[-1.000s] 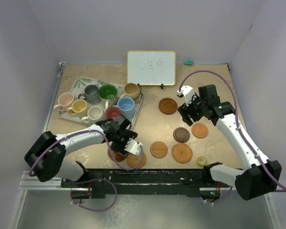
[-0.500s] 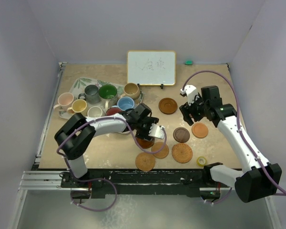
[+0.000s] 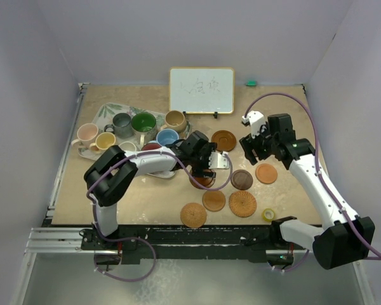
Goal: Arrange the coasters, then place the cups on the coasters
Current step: Move the cup to the center of the board.
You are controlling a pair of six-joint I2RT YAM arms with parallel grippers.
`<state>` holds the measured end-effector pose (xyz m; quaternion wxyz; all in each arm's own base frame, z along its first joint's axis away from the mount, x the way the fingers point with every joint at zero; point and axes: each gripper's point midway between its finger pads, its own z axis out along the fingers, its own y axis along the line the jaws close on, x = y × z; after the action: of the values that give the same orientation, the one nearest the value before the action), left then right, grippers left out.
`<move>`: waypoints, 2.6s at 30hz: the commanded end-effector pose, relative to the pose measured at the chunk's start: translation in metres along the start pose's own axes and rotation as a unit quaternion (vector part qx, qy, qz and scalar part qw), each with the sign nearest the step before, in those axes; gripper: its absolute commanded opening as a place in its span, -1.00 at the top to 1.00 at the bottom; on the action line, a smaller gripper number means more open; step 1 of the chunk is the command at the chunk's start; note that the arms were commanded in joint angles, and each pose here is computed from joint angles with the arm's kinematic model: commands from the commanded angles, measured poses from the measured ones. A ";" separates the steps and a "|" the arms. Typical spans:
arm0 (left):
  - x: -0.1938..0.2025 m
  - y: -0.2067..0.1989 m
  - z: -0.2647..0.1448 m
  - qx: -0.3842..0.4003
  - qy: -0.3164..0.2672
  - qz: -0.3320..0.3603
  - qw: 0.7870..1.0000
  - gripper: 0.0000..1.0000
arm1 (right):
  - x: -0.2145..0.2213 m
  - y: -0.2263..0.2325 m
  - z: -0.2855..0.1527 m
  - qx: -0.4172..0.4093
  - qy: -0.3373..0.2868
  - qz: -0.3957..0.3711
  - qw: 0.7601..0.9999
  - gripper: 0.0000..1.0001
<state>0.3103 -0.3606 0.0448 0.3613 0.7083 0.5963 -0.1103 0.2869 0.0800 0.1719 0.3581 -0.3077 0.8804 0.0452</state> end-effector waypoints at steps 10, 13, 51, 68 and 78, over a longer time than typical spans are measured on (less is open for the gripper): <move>-0.031 0.070 -0.108 -0.092 -0.095 -0.098 0.986 -0.81 | -0.024 -0.020 -0.008 0.041 -0.029 -0.015 0.999 -0.65; -0.025 0.084 -0.137 -0.136 -0.092 -0.113 0.980 -0.84 | -0.031 -0.018 -0.010 0.030 -0.042 -0.029 0.998 -0.74; 0.059 0.127 -0.396 -0.490 -0.047 -0.334 0.804 -0.87 | -0.060 0.107 0.100 -0.091 0.010 -0.162 0.983 -0.99; 0.067 0.116 -0.400 -0.492 -0.060 -0.335 0.801 -0.87 | -0.025 0.139 0.149 -0.094 0.095 -0.212 0.968 -0.93; 0.072 0.111 -0.400 -0.491 -0.058 -0.331 0.803 -0.87 | 0.007 0.134 0.155 -0.094 0.155 -0.234 0.955 -0.87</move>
<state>0.3220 -0.0521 0.3205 0.6163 0.1953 0.7613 0.0484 0.2988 0.2385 0.0291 0.1972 -0.5323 0.8231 0.0130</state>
